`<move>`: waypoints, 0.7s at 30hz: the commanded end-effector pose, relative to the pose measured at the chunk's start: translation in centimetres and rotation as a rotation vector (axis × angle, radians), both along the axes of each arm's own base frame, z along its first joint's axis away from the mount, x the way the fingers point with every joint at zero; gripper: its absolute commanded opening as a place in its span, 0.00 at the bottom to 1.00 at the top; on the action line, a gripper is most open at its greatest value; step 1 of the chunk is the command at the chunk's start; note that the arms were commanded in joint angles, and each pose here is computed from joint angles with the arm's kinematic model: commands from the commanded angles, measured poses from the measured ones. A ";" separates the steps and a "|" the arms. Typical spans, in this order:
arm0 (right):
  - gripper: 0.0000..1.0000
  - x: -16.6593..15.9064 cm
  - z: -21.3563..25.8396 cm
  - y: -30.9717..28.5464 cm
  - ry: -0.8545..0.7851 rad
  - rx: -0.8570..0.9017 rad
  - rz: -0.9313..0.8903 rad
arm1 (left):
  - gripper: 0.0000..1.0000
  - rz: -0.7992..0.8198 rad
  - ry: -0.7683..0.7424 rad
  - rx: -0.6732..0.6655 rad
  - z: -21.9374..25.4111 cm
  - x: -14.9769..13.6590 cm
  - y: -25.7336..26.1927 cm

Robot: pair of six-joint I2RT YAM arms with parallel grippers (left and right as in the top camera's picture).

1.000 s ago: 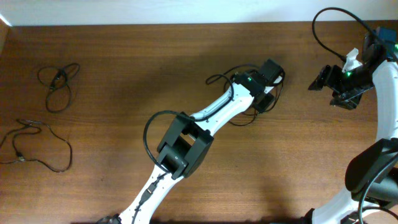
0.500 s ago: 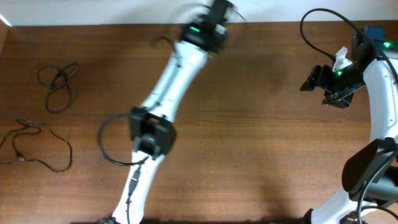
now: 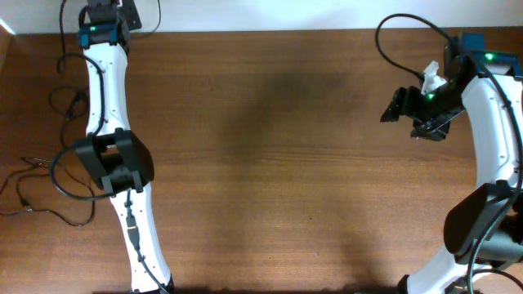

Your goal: Untangle cables

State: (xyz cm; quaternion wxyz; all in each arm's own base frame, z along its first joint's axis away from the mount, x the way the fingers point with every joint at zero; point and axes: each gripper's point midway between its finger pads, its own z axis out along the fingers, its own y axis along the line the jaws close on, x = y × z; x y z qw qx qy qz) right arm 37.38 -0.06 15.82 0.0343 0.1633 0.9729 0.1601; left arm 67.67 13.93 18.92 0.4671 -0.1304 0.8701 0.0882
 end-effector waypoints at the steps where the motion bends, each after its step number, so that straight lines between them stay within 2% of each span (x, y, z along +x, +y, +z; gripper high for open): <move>1: 0.79 -0.3 0.1 1.2 -0.001 0.008 0.038 | 0.00 0.118 0.071 -0.110 -5.9 -1.0 4.1; 3: 0.79 -0.3 0.1 1.6 0.000 0.009 0.047 | 0.00 0.177 0.071 -0.152 -6.7 -1.7 5.9; 4: 0.79 -0.3 0.1 1.9 0.001 0.009 0.054 | 0.14 0.185 0.071 -0.152 -6.7 -1.9 6.4; 5: 0.79 -0.3 0.1 2.1 0.001 0.009 0.061 | 0.54 0.193 0.070 -0.152 -6.7 -2.1 6.9; 6: 0.79 -0.4 0.1 2.5 0.001 0.009 0.071 | 0.99 0.201 0.069 -0.153 -6.7 -2.2 7.5; 9: 0.79 -0.3 0.1 3.4 -0.003 0.008 0.096 | 0.99 0.108 0.081 -0.243 -5.6 -2.6 5.8; 13: 0.79 -0.3 0.1 3.5 -0.003 0.008 0.098 | 0.99 -0.027 -0.027 -0.304 3.6 -3.7 2.9; 16: 0.76 -0.5 0.6 3.5 -0.028 0.002 0.145 | 0.99 -0.153 -0.097 -0.357 13.3 -8.0 -0.9; 19: 0.86 -0.8 4.2 3.4 -0.138 -0.020 0.174 | 0.99 -0.187 -0.096 -0.375 19.2 -13.6 -3.6; 21: 0.88 -1.5 7.3 3.1 -0.220 -0.057 0.170 | 0.99 -0.190 -0.061 -0.386 20.7 -16.6 -5.1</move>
